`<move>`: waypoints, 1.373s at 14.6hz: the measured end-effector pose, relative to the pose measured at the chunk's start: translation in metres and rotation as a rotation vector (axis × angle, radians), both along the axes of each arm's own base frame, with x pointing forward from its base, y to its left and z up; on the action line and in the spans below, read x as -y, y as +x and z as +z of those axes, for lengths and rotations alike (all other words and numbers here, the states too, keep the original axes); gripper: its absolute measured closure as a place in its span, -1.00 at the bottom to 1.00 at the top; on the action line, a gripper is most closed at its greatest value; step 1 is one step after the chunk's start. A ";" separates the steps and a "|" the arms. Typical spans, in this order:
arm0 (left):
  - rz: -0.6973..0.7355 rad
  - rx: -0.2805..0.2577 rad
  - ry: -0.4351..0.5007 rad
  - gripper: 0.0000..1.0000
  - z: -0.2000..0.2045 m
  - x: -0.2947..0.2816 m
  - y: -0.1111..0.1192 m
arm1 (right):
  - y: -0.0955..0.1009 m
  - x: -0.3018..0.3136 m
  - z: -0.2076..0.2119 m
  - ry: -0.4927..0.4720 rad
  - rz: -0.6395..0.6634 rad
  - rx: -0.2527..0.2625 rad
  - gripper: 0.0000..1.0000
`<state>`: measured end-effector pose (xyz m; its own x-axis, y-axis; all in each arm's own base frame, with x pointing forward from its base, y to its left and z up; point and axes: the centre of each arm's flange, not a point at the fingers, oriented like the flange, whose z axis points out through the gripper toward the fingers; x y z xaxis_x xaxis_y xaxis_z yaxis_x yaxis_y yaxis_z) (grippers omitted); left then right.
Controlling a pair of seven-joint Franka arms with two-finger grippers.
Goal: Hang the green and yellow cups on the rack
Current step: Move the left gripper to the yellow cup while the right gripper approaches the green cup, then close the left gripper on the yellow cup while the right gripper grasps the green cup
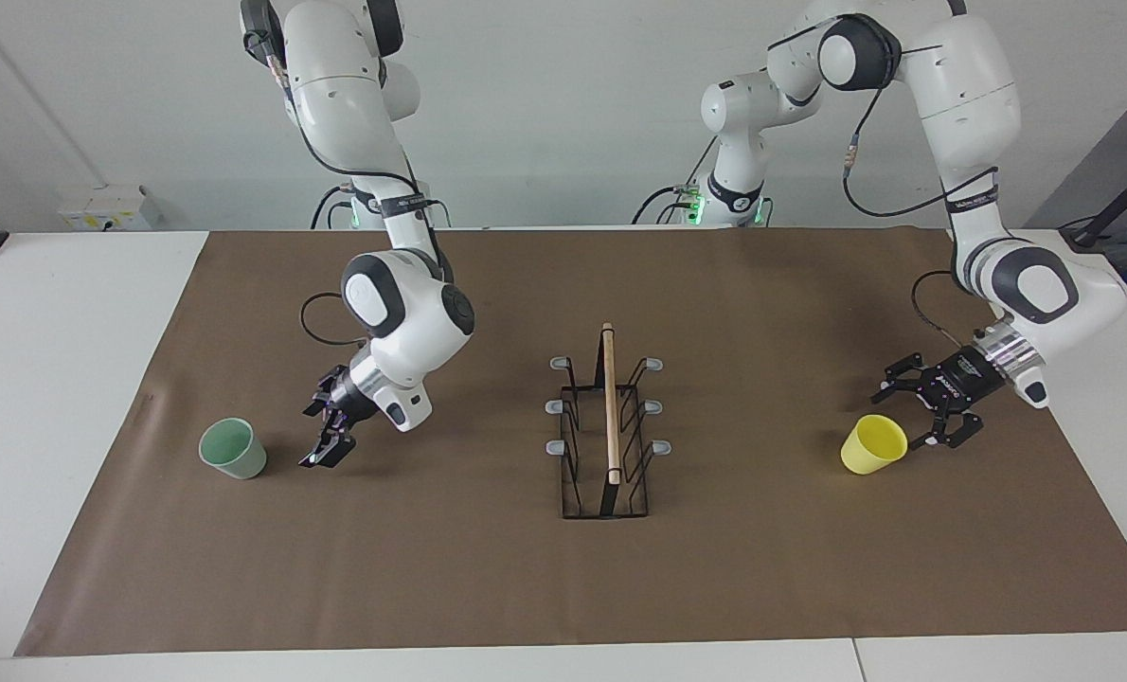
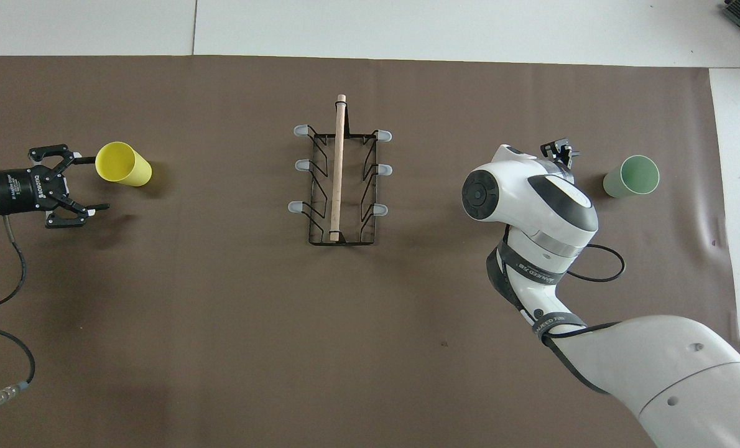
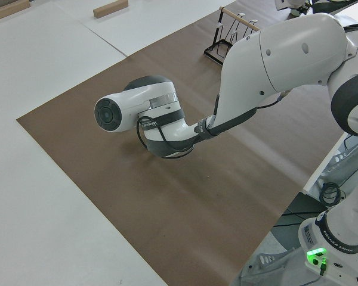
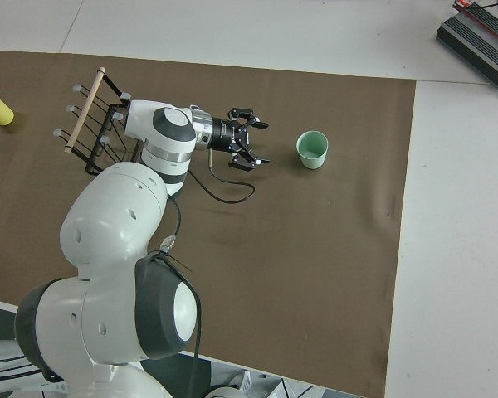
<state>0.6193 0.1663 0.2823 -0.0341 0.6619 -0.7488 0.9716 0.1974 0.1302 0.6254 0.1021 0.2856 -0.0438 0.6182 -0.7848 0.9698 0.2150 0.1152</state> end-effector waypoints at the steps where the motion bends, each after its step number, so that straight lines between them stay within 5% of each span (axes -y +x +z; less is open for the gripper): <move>1: 0.011 0.004 -0.001 -1.00 -0.002 0.003 0.001 | 0.001 0.010 -0.004 -0.008 0.016 0.001 -1.00; 20: 0.135 0.047 -0.017 -1.00 -0.022 0.040 0.006 | -0.010 0.074 -0.041 -0.026 0.132 0.007 -1.00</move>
